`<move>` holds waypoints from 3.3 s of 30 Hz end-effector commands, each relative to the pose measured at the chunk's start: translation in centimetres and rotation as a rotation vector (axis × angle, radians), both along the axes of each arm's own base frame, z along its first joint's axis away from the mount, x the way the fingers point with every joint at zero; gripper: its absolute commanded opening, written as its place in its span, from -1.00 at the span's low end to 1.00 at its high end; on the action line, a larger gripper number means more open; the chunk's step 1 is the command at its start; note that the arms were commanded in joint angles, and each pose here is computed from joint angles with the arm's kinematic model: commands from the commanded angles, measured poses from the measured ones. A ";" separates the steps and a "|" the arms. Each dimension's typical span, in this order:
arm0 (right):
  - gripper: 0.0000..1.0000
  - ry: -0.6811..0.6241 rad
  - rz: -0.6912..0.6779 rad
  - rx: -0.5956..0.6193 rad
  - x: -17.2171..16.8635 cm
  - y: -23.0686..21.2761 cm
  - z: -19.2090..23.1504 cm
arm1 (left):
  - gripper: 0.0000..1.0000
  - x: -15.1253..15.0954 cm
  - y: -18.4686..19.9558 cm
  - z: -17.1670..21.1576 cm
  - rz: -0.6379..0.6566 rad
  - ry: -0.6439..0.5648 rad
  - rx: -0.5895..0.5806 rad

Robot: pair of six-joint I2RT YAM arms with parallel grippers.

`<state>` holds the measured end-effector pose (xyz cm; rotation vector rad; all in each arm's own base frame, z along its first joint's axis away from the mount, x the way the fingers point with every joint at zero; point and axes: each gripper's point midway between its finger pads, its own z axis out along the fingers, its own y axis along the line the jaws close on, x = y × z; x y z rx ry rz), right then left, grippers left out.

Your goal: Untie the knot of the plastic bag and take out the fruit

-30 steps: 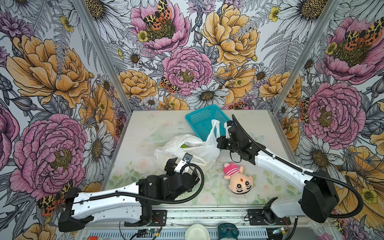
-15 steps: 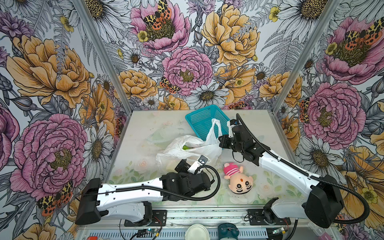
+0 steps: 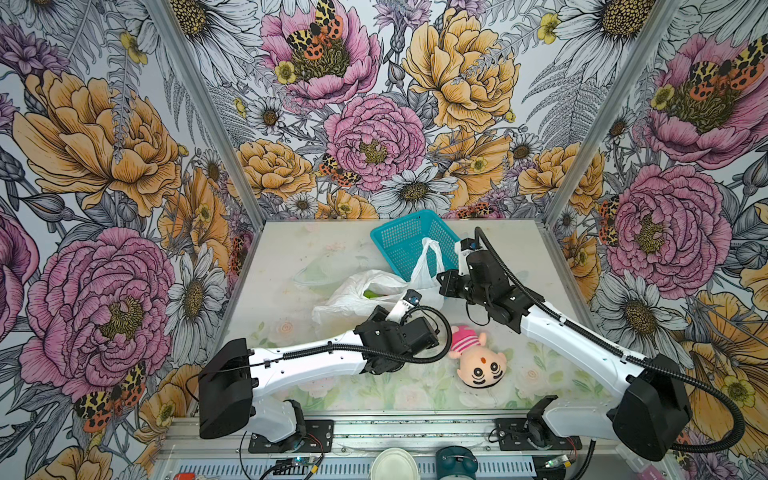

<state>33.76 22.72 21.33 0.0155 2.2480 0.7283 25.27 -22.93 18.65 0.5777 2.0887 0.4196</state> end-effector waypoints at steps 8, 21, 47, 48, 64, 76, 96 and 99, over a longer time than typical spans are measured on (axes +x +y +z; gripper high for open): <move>-1.00 -0.071 0.002 -0.063 -1.0 -0.2 0.0 | -1.00 2.3 4.8 8.0 0.146 -0.086 -0.325; -1.00 -0.195 -0.003 0.082 -5.7 1.0 4.6 | -1.00 1.3 16.3 12.9 0.354 -0.069 -0.725; -1.00 -0.376 0.061 0.222 9.0 15.9 15.1 | -1.00 15.7 24.6 24.2 0.427 -0.127 -1.025; -1.00 -0.391 0.071 0.219 9.4 16.1 15.2 | -1.00 15.9 25.1 24.8 0.431 -0.143 -1.035; -0.96 -0.330 0.115 0.228 5.4 15.5 6.7 | -1.00 8.0 22.7 11.9 0.534 -0.014 -0.974; 0.91 -0.403 0.304 0.007 -1.3 13.3 10.4 | -1.00 -0.1 20.2 4.4 0.534 0.048 -0.977; 0.83 -0.409 0.181 -0.303 7.3 11.4 8.0 | -1.00 -1.4 19.3 4.5 0.497 0.046 -0.962; -0.45 -0.417 0.211 -0.276 7.5 12.4 8.6 | -1.00 -1.3 19.2 4.9 0.494 0.047 -0.957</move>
